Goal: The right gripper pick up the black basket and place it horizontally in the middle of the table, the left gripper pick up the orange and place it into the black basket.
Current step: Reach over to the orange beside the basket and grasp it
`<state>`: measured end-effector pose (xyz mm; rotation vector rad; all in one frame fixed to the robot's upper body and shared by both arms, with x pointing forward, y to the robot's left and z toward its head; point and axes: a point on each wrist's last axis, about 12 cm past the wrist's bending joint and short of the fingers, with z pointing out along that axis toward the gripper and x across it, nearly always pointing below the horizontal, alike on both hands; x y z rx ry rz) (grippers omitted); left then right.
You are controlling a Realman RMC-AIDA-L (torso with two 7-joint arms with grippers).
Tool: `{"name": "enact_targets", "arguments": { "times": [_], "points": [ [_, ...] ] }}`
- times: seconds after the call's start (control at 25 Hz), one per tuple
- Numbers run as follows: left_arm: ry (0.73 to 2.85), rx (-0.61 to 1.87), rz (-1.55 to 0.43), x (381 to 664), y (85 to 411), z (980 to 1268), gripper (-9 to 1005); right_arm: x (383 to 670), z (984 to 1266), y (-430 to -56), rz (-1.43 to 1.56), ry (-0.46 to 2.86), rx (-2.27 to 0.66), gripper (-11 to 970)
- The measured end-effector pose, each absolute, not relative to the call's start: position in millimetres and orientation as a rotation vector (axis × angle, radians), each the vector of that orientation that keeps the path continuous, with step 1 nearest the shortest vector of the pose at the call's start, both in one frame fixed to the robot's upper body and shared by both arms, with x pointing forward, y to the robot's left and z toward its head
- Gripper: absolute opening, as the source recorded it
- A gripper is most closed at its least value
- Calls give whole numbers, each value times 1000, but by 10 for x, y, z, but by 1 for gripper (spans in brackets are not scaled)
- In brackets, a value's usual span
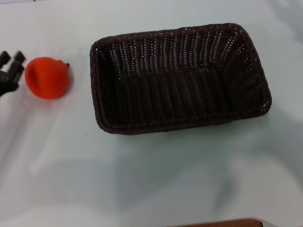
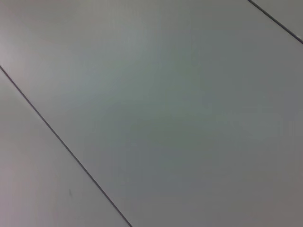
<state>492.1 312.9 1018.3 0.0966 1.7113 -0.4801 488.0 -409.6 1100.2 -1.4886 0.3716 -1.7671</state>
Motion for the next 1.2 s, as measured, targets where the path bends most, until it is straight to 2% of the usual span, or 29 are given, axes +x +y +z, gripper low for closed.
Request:
{"name": "enact_targets", "arguments": {
  "times": [0.08, 0.16, 0.36, 0.6, 1.04, 1.2],
  "points": [
    [1735, 131, -482, 4935, 3091, 10160, 179, 4882, 11002, -4094, -1766, 370, -1489, 596],
    [1745, 160, -492, 4952, 3053, 10155, 412, 4882, 11003, -4092, -1766, 368, -1488, 596],
    [1795, 211, -525, 5000, 2963, 10123, 645, 4880, 11010, -4095, -1769, 367, -1483, 597],
    [1872, 273, -494, 5082, 2883, 10057, 825, 4894, 11022, -4090, -1767, 364, -1476, 597],
    [1847, 263, -451, 5127, 2944, 10111, 597, 4888, 11013, -4104, -1768, 376, -1481, 597],
    [1839, 279, -435, 5112, 2952, 10110, 409, 4896, 11014, -4100, -1766, 377, -1480, 596]
  ]
}}
